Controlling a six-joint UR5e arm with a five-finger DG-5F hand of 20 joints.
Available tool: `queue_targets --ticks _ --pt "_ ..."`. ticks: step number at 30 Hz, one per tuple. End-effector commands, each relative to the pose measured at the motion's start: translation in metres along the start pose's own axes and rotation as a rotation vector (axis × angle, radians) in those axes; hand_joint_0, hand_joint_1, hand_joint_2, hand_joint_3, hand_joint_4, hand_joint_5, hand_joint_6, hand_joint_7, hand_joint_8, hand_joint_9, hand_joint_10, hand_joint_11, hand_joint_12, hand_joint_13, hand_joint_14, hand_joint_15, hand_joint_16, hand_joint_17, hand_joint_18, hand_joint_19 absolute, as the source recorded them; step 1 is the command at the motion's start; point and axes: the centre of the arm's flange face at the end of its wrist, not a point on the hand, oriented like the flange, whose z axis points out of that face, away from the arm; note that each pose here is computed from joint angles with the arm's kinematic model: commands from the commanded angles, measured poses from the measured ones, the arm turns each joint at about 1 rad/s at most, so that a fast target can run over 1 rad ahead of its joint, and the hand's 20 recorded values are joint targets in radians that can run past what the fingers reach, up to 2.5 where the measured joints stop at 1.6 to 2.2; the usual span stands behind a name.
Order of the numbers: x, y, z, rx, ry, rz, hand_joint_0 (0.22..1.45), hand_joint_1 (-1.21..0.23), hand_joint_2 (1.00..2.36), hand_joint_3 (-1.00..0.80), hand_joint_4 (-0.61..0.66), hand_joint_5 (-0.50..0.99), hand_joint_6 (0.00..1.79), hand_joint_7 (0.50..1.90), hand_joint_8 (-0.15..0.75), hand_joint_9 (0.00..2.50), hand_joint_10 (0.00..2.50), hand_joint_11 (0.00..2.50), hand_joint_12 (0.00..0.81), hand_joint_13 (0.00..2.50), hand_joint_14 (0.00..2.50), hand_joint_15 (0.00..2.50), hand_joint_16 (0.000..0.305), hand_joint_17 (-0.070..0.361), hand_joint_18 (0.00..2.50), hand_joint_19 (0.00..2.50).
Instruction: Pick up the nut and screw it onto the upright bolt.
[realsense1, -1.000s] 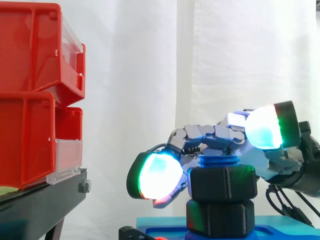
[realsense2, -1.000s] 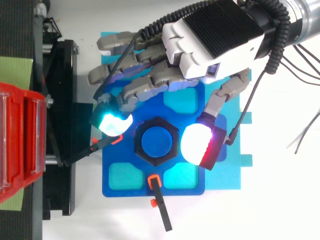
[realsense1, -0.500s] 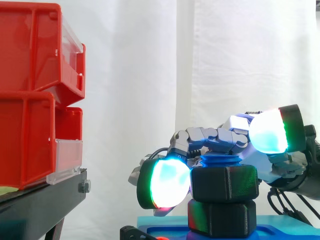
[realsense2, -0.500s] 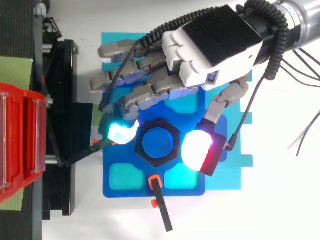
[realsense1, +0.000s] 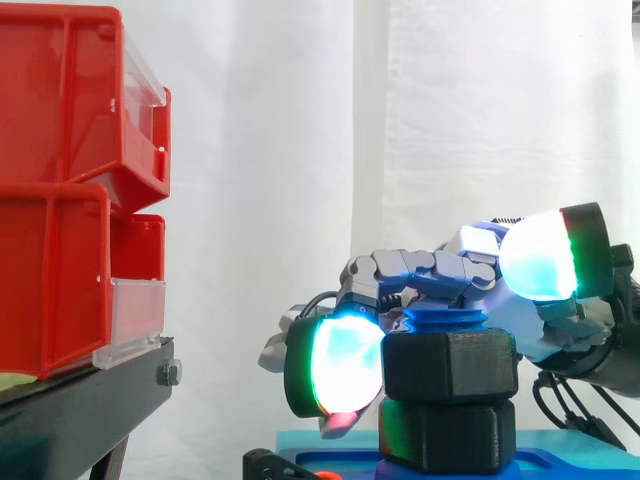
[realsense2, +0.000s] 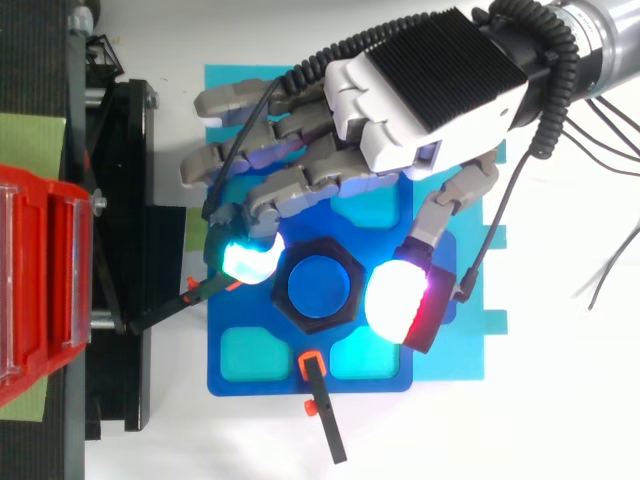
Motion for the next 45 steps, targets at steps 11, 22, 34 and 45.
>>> queue_targets --ticks 11,22,34,45 --pt "-0.008 -0.005 -0.005 -0.017 -0.017 -0.023 0.45 -0.17 1.00 -0.50 0.20 0.02 0.52 1.43 0.272 0.80 0.00 0.00 0.320 0.40 0.00 0.00 0.037 0.084 0.00 0.00" --pt "-0.015 -0.010 -0.012 -0.023 -0.020 -0.033 0.45 -0.19 1.00 -0.50 0.19 0.05 0.52 1.45 0.261 0.95 0.00 0.00 0.302 0.51 0.00 0.00 0.034 0.077 0.07 0.00" --pt "-0.020 -0.014 -0.017 -0.035 -0.017 -0.034 0.46 -0.21 1.00 -0.50 0.15 0.07 0.50 1.48 0.206 1.09 0.00 0.00 0.271 0.60 0.00 0.00 0.031 0.069 0.19 0.00" --pt "-0.033 -0.012 -0.010 -0.061 -0.020 -0.043 0.44 -0.21 1.00 -0.50 0.24 -0.07 0.50 1.14 0.269 0.89 0.00 0.00 0.318 0.50 0.00 0.00 0.036 0.080 0.09 0.00"
